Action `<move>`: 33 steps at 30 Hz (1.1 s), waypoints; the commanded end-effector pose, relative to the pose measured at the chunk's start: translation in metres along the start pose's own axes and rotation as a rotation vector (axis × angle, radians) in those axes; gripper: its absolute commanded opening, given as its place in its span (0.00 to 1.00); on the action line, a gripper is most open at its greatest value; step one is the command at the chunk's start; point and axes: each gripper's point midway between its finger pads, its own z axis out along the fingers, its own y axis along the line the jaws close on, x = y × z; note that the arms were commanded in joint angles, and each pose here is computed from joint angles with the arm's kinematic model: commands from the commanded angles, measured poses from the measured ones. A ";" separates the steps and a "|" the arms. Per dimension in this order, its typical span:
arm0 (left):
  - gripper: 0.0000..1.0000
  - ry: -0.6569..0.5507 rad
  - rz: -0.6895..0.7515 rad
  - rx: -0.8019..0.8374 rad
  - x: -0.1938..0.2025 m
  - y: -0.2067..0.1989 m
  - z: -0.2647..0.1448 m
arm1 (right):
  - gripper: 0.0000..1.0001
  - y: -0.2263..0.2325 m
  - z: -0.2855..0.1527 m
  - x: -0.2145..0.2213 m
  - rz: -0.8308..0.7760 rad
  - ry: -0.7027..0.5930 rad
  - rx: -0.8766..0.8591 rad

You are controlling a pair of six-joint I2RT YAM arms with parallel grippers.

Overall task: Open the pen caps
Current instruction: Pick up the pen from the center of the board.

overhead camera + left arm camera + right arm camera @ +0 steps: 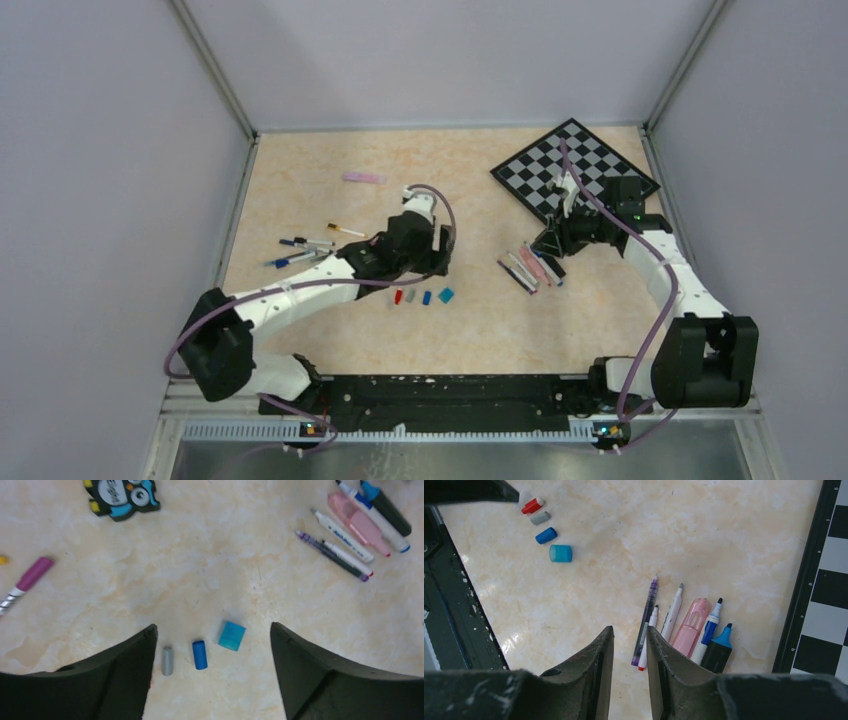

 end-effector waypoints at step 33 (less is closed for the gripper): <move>0.62 0.062 -0.828 -0.570 -0.129 0.269 0.156 | 0.29 0.021 -0.011 -0.021 -0.081 -0.092 -0.039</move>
